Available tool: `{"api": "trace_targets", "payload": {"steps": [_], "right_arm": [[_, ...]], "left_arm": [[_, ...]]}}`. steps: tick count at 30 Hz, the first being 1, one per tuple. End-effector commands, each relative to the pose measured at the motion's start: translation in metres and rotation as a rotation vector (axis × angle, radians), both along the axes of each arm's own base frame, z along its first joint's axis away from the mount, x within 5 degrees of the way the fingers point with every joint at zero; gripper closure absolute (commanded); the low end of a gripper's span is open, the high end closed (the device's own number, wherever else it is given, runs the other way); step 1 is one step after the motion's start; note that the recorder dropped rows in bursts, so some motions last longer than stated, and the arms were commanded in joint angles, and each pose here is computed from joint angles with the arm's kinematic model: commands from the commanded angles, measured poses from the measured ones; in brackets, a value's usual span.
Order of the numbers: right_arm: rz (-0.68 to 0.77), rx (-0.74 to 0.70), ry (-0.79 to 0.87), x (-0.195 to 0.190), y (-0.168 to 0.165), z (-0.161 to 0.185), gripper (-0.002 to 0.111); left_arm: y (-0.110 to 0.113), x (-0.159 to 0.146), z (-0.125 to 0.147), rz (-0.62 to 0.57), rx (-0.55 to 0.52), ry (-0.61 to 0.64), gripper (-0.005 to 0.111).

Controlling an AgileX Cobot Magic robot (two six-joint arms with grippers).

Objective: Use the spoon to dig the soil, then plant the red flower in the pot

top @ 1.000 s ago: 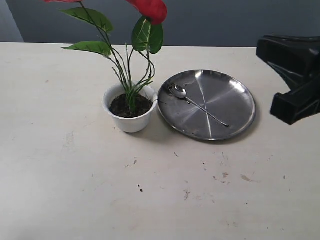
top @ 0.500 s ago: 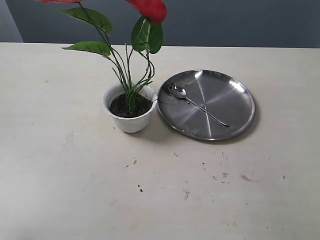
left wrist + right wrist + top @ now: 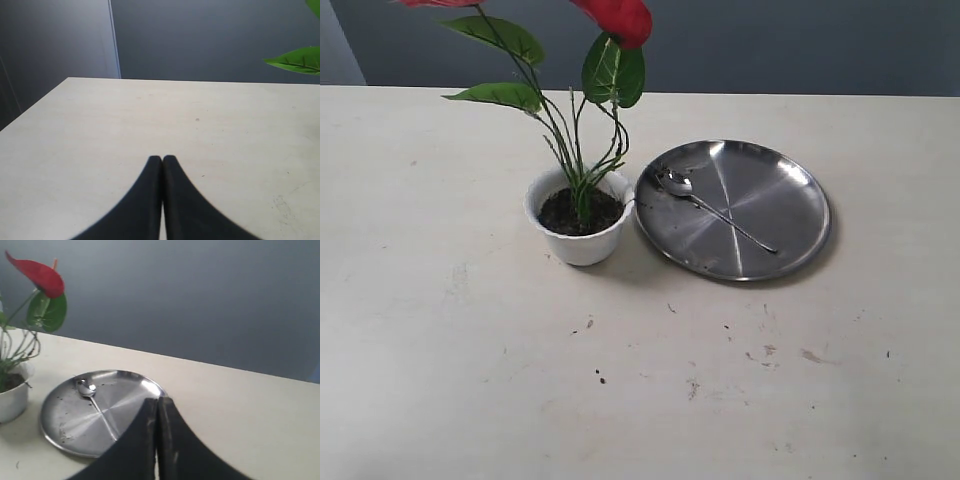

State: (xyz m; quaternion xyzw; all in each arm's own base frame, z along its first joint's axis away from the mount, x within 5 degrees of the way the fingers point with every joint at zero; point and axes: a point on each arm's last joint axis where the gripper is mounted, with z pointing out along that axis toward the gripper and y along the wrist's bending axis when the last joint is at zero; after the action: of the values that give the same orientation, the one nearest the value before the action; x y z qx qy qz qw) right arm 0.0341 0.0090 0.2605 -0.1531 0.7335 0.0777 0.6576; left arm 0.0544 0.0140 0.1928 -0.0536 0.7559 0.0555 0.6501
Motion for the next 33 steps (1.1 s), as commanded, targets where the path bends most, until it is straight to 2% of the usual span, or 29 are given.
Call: {"api": "trace_targets", "payload": {"steps": [1, 7, 21, 25, 33], "right_arm": [[-0.095, 0.014, -0.014, 0.004, -0.001, -0.007, 0.108], [-0.153, 0.018, 0.056, 0.009, -0.002, -0.029, 0.108], [-0.153, -0.002, 0.159, 0.018, 0.0, -0.078, 0.108], [-0.146, 0.045, 0.114, 0.019, 0.001, -0.075, 0.108], [-0.146, 0.047, 0.114, 0.019, 0.001, -0.075, 0.108]], "left_arm": [[0.0, 0.0, -0.001, 0.002, -0.002, 0.002, 0.106], [0.0, 0.0, -0.001, 0.002, -0.002, 0.002, 0.106], [0.0, 0.0, -0.001, 0.002, -0.002, 0.002, 0.106], [0.0, 0.0, -0.001, 0.002, -0.002, 0.002, 0.106], [0.0, 0.0, -0.001, 0.002, -0.002, 0.002, 0.106]]}}
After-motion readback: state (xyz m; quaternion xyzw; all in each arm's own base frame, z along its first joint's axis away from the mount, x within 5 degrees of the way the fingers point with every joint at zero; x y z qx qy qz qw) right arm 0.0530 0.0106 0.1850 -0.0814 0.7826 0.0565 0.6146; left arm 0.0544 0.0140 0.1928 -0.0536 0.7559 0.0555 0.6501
